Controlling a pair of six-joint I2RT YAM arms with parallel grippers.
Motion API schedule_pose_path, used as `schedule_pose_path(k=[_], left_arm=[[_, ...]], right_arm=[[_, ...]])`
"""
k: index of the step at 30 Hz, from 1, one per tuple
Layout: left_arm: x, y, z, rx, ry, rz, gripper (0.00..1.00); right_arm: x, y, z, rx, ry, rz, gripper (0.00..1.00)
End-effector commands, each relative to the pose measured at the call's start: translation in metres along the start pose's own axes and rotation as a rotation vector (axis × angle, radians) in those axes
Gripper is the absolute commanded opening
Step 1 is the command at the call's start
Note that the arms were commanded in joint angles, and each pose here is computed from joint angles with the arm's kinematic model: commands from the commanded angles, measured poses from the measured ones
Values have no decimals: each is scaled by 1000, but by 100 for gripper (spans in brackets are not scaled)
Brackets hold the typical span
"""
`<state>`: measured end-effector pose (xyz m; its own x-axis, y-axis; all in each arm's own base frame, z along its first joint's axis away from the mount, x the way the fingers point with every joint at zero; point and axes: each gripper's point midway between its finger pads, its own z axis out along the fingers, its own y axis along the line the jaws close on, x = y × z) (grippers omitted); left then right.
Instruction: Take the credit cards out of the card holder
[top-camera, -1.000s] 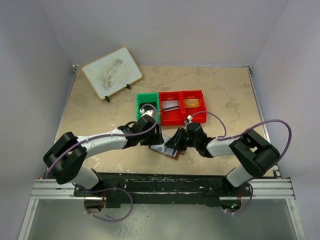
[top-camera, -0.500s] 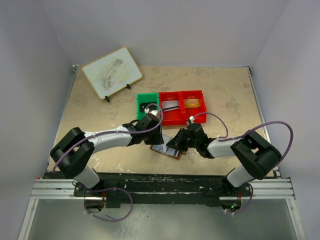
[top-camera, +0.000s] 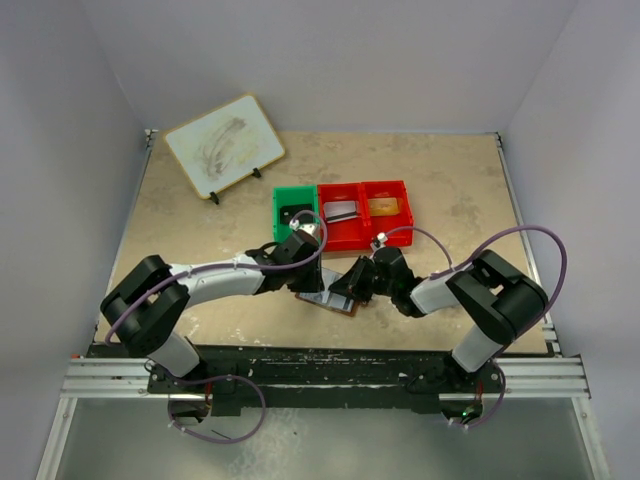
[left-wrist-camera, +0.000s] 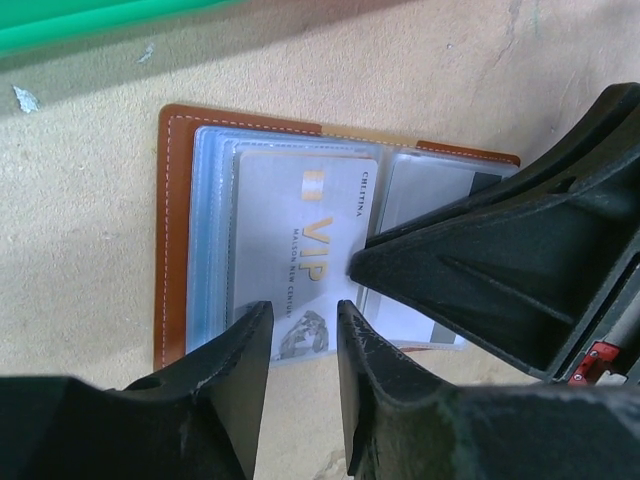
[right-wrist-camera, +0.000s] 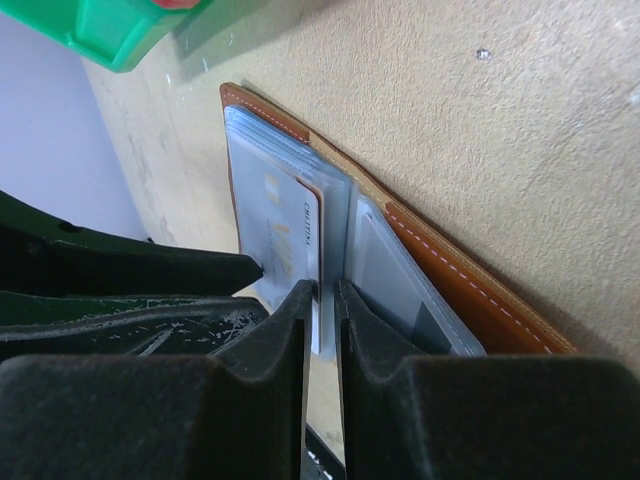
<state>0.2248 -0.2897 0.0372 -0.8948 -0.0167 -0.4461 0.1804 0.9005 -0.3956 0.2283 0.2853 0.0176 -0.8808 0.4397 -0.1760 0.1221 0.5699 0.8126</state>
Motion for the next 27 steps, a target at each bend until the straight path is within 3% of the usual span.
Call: schedule_pose_path(k=[1,8,13,27], left_arm=[[3,10,-7,-35,-18,33,30],[-6,20,-4,-97,-59,36,34],[-3,8,0,-48,-41,32,30],[35,31,5,-118,47,27,21]], right_arm=[[1,-6,-1,16,0,9,19],[2,-9,-4,37,3,-7,21],[2,-6,-4,25,6,-12,21],[1,10,0,-44,15,0,22]])
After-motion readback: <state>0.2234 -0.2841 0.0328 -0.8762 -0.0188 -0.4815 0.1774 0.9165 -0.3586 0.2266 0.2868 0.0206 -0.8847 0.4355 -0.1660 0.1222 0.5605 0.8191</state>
